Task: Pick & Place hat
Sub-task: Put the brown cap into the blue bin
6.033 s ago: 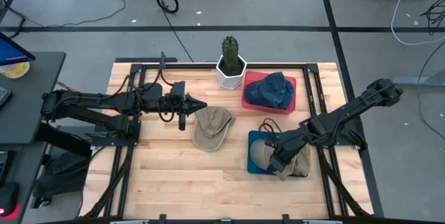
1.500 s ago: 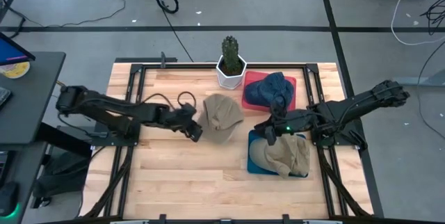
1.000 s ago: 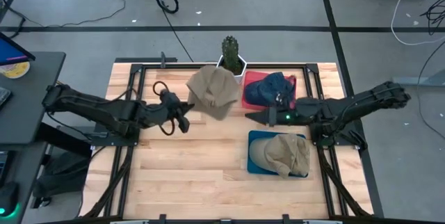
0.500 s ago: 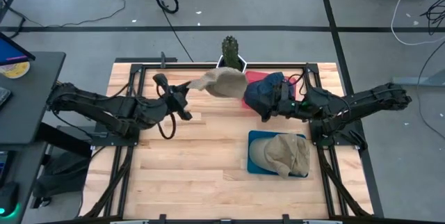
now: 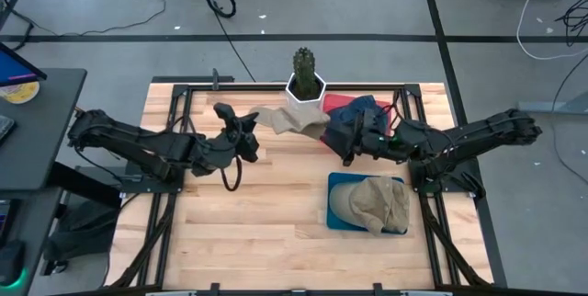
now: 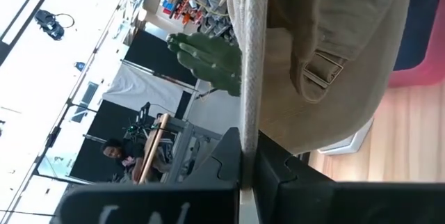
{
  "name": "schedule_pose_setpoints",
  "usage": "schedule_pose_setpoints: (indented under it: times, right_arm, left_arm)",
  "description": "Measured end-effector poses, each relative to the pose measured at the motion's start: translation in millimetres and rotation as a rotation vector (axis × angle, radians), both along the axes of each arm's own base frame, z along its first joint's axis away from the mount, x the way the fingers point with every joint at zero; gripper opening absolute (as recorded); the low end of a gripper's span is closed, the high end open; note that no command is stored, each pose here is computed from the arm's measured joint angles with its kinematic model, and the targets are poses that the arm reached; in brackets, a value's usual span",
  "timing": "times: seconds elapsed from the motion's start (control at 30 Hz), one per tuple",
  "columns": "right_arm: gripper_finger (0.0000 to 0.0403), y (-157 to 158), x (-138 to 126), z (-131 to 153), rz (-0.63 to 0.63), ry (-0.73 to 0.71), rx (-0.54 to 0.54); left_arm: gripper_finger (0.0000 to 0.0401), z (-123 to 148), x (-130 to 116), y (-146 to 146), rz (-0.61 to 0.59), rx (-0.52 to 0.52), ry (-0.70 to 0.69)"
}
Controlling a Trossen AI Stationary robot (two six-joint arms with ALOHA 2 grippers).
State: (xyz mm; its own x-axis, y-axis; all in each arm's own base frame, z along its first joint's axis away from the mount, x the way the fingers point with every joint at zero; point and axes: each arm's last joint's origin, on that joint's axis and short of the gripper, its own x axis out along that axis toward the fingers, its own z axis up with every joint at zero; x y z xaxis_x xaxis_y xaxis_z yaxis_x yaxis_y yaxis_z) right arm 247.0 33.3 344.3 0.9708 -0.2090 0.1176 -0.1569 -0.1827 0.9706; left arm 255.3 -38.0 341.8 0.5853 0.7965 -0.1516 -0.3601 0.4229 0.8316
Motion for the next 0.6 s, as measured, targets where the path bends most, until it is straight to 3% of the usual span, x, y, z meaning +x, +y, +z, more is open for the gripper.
schedule_pose_setpoints:
  times: [0.3,0.6]
  right_arm:
    - [0.0323,-8.1,12.0,-9.0,-0.098,0.000,0.077]
    - [0.0303,-15.2,15.8,-7.8,-0.154,-0.058,0.129]
  left_arm:
    - [0.0012,1.4,0.3,-9.3,-0.031,-0.023,-0.047]
    - [0.0014,-0.1,1.8,-11.7,-0.055,-0.047,-0.061]
